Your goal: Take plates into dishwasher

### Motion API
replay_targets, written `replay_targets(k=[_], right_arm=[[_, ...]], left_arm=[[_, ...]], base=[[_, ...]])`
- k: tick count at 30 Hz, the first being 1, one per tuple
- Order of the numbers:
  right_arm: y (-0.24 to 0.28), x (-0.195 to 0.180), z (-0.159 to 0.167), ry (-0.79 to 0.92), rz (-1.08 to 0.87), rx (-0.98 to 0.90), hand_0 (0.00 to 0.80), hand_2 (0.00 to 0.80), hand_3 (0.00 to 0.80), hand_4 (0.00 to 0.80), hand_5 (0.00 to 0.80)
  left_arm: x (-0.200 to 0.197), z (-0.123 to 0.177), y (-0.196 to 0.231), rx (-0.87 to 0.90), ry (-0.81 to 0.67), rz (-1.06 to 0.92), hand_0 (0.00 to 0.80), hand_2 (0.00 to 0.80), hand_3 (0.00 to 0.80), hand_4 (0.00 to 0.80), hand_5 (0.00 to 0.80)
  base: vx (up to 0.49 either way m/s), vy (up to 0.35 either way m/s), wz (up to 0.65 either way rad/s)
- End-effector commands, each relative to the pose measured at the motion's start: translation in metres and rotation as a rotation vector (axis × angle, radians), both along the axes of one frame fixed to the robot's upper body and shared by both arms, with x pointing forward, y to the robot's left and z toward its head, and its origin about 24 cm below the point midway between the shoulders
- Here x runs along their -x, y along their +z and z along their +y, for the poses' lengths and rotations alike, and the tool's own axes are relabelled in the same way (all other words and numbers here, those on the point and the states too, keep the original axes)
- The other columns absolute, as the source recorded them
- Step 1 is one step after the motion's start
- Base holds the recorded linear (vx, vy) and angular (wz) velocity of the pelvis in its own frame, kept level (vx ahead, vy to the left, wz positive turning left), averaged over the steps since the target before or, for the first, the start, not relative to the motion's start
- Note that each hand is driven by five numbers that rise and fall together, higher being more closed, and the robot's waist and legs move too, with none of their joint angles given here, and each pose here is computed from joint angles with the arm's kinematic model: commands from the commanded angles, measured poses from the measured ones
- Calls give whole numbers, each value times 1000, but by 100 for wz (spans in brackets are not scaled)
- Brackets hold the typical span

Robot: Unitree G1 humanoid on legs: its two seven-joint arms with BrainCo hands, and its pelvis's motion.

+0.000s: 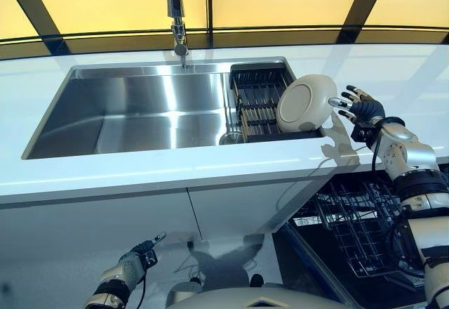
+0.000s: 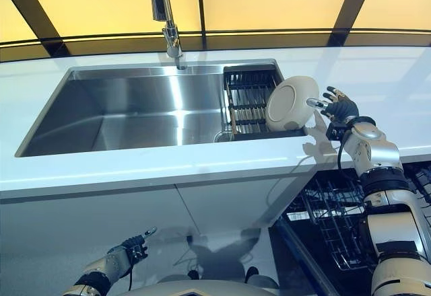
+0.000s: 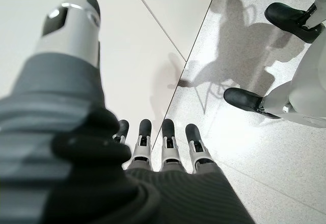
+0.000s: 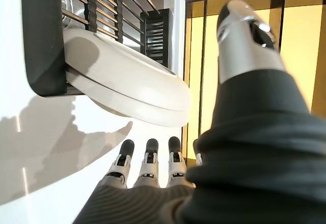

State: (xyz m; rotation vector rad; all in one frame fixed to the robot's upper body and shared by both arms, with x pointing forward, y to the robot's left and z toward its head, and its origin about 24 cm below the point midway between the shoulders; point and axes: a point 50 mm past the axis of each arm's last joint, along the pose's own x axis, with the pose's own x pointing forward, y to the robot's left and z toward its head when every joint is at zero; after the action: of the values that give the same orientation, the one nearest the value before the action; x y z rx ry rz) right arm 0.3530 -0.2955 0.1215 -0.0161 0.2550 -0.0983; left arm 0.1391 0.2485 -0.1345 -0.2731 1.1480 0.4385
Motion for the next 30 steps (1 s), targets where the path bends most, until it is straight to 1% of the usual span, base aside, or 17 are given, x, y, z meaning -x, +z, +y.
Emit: replay_targets(k=[1, 11, 18, 19, 23, 25, 30], right_arm=[[38, -8, -8, -13, -125, -28, 0, 0, 0, 0, 0], [16, -13, 2, 6, -67, -148, 0, 0, 0, 0, 0], [14, -16, 5, 23, -48, -161, 0, 0, 0, 0, 0], [14, -16, 3, 25, -50, -167, 0, 0, 0, 0, 0], [8, -5, -12, -2, -94, -179, 0, 0, 0, 0, 0], [14, -5, -16, -19, -114, -178, 0, 0, 0, 0, 0], [26, -7, -20, -9, -111, -160, 0, 0, 0, 0, 0]], left_arm=[[-29, -7, 8, -12, -66, -57, 0, 0, 0, 0, 0], [-33, -9, 10, -21, -55, -66, 0, 0, 0, 0, 0], [-37, -10, 12, -19, -54, -74, 0, 0, 0, 0, 0], [-34, -11, 8, -20, -83, -88, 0, 0, 0, 0, 0], [19, -1, -10, -36, -123, -149, 0, 0, 0, 0, 0], [33, 4, -10, -32, -147, -174, 0, 0, 0, 0, 0], [45, 10, -9, 10, -164, -176, 0, 0, 0, 0, 0]], base=[[37, -2, 0], [24, -4, 0], [0, 0, 0], [-68, -55, 2], [-120, -67, 3], [-113, -13, 12], [-3, 33, 12]])
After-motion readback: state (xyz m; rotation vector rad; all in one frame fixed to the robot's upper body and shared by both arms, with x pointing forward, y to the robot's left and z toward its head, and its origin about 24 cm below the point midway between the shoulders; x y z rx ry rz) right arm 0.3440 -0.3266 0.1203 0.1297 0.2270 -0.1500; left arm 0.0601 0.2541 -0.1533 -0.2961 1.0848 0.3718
